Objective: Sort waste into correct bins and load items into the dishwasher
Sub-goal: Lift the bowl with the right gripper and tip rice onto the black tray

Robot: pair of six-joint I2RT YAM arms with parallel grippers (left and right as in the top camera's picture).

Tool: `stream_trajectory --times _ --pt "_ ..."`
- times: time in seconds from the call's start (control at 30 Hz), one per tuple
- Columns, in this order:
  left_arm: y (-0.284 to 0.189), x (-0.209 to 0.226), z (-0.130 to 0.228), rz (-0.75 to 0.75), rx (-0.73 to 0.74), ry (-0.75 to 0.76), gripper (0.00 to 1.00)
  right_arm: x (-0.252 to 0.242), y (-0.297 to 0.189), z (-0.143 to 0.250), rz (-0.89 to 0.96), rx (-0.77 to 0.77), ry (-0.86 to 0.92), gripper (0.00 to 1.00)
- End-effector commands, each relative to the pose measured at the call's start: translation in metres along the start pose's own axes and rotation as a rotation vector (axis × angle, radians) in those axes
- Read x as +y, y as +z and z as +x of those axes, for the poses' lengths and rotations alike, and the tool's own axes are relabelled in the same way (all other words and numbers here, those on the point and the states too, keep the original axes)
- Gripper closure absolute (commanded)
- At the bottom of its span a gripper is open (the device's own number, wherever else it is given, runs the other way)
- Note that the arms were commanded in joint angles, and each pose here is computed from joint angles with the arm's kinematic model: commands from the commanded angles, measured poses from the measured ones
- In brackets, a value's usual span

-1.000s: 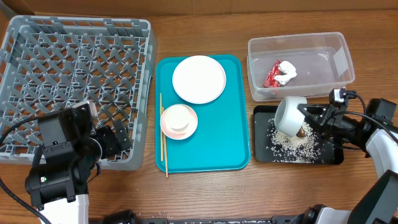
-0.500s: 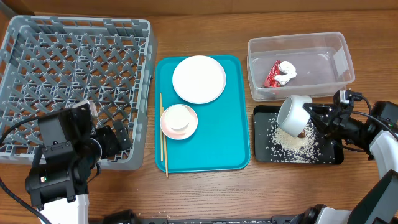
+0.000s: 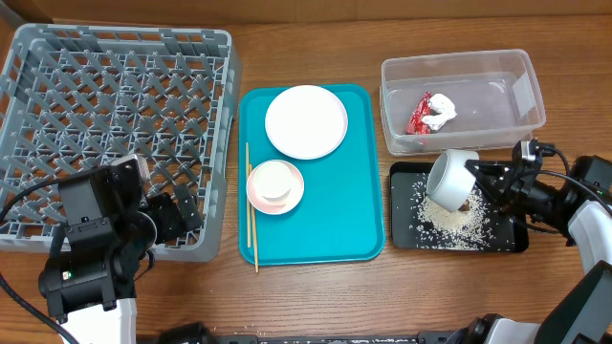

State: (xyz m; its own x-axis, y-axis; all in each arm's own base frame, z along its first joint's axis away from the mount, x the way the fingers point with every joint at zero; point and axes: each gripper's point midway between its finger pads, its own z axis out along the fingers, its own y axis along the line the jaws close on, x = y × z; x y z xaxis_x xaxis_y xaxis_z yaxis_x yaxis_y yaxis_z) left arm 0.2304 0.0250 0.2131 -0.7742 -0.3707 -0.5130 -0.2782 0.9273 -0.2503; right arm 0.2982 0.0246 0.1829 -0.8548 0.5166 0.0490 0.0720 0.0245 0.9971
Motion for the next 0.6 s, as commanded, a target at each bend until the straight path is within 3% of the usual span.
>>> stream_trajectory --times 0.0,0.17,0.33,0.43,0.57 --pt "-0.005 -0.003 -0.007 0.013 -0.024 0.027 0.00 0.012 0.000 0.002 -0.077 0.019 -0.041 0.96" --pt "-0.005 -0.003 -0.007 0.013 -0.024 0.027 0.00 0.009 0.000 0.001 -0.056 0.015 -0.057 0.96" --pt "-0.005 -0.003 -0.007 0.013 -0.024 0.027 0.00 -0.021 -0.001 -0.005 0.119 -0.031 0.028 0.96" --pt "-0.005 -0.003 -0.007 0.013 -0.024 0.027 0.00 0.013 0.002 0.003 -0.078 0.024 -0.124 0.96" --pt "-0.005 -0.003 -0.008 0.013 -0.028 0.028 0.00 0.014 0.007 0.006 -0.071 0.045 -0.138 0.96"
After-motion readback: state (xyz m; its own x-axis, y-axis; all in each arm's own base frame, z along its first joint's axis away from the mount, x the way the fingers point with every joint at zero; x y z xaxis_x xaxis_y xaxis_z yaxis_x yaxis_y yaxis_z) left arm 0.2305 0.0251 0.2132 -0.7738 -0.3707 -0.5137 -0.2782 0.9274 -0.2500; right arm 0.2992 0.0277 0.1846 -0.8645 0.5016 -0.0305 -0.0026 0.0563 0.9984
